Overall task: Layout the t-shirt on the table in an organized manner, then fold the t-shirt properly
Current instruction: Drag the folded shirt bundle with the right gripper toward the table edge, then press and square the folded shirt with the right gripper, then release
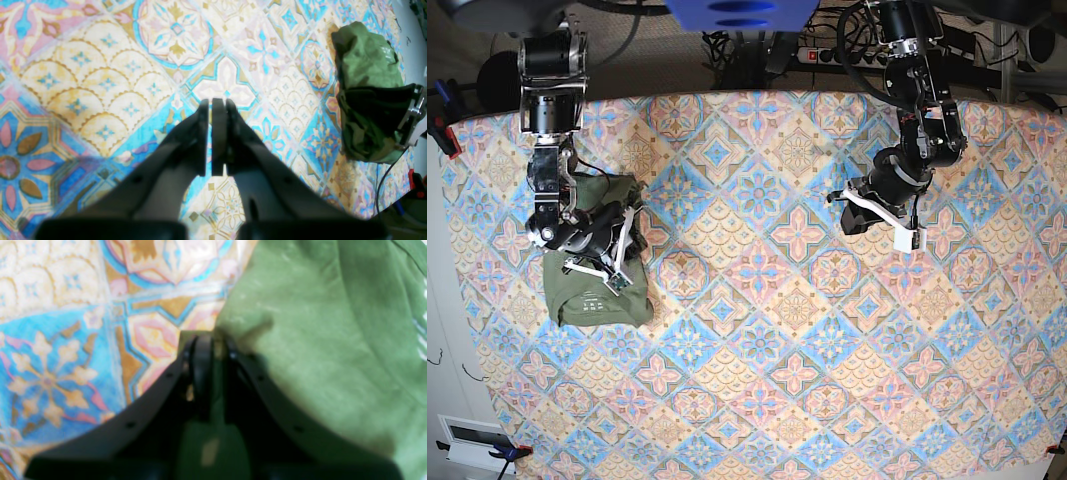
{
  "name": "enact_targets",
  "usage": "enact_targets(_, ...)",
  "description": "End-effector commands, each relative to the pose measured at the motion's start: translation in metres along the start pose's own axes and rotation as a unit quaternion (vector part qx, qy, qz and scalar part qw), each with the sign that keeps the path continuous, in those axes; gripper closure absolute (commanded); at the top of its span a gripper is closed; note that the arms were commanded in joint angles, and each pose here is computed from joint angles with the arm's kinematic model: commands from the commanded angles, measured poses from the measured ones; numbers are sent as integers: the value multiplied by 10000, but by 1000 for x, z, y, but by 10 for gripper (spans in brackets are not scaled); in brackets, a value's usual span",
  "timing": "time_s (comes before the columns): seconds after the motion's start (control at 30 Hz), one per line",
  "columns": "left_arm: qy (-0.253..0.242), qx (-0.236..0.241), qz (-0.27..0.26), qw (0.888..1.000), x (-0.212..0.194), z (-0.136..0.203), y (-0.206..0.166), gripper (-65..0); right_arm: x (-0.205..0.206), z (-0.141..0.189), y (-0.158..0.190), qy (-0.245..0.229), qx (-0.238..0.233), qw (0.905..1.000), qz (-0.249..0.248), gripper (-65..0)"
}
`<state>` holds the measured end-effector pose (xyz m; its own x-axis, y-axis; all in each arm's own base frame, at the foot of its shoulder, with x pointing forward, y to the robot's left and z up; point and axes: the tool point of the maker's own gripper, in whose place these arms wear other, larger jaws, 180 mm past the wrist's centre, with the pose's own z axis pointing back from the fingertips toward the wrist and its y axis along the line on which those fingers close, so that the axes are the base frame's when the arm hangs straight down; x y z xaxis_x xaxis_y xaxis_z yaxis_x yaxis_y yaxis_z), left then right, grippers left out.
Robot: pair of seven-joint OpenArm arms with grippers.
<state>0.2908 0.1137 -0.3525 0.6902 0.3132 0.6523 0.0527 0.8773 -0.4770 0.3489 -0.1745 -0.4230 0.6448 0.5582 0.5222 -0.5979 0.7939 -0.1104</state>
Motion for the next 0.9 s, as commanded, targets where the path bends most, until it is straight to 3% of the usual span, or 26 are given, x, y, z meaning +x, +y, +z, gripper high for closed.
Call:
enact_targets(0.0,-208,-102,-72,9997,12,2,-7,0,2,12,-19,164,-331,9992,178,-60)
enact_targets(0.17,-228,-91,-85,9997,15,1,-6,0,-2,30,-4,179,-455,9980,405,-60)
enact_targets(0.37,-232,-117,-83,9996,14,0,-8,0,5,55,7,-123,-666,9958,612,-60)
enact_targets(0.5,-240,-118,-83,9996,15,0,-8,0,-8,86,-15,-101,-1145,9928,340,-60)
enact_targets(0.67,-238,-111,-87,9996,15,0,-8,0,-7,112,-33,-579,-1277,9899,-226,-60)
enact_targets(0.87,-232,-110,-83,9996,14,-1,-8,0,-38,106,-47,-314,-1286,9886,-720,-60)
